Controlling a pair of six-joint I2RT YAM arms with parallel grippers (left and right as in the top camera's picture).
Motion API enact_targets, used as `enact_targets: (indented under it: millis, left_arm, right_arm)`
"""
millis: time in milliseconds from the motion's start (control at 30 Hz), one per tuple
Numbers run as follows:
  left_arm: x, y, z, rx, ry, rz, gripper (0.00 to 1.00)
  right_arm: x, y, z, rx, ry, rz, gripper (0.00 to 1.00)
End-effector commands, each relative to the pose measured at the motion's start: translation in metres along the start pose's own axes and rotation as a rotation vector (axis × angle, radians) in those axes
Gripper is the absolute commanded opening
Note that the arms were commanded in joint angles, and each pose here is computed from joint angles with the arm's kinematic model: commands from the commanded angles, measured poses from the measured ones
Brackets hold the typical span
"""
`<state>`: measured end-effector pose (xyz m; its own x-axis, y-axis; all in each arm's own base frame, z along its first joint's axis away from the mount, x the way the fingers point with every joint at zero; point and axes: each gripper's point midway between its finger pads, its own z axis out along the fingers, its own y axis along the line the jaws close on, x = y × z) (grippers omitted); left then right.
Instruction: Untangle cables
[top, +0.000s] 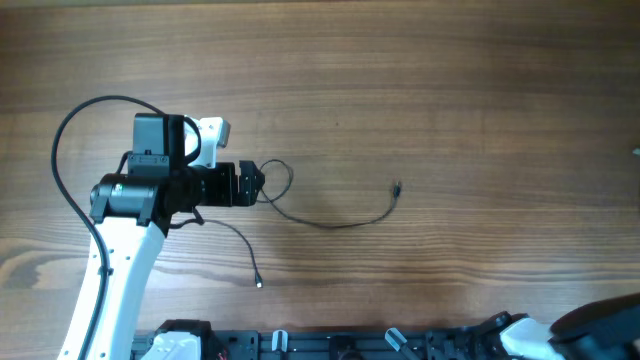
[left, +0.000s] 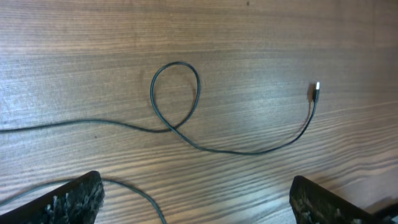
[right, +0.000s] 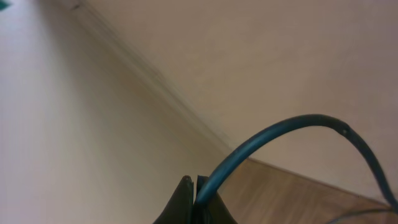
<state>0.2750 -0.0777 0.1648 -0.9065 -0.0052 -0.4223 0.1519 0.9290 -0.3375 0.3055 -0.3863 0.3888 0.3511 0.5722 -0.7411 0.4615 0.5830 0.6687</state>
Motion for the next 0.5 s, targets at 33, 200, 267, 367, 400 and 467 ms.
enact_targets:
  millis: [33,200,267,367,400,467]
  left_arm:
    - [-0.001,-0.007,0.001,0.035,0.000,-0.002,0.97]
    - [-0.001,-0.010,0.001,0.056,0.002,-0.002,0.97]
    - [0.000,-0.010,0.001,0.056,0.002,-0.002,0.97]
    - [-0.001,-0.010,0.001,0.056,0.002,-0.002,0.98]
    - [-0.001,-0.010,0.001,0.056,0.002,-0.002,0.98]
    - [-0.001,-0.010,0.001,0.056,0.002,-0.001,0.97]
  right_arm:
    - [0.002,-0.020,0.046,0.085,0.127,-0.123,0.04]
    - [0.000,-0.040,0.077,0.234,0.257,-0.182,0.08]
    - [0.019,-0.058,0.081,0.268,0.318,-0.153,0.99]
    - [0.043,-0.087,0.073,0.389,0.396,-0.081,1.00]
    - [0.049,-0.097,0.066,0.451,0.414,-0.054,0.99]
    - [0.061,-0.115,0.049,0.580,0.447,0.028,1.00]
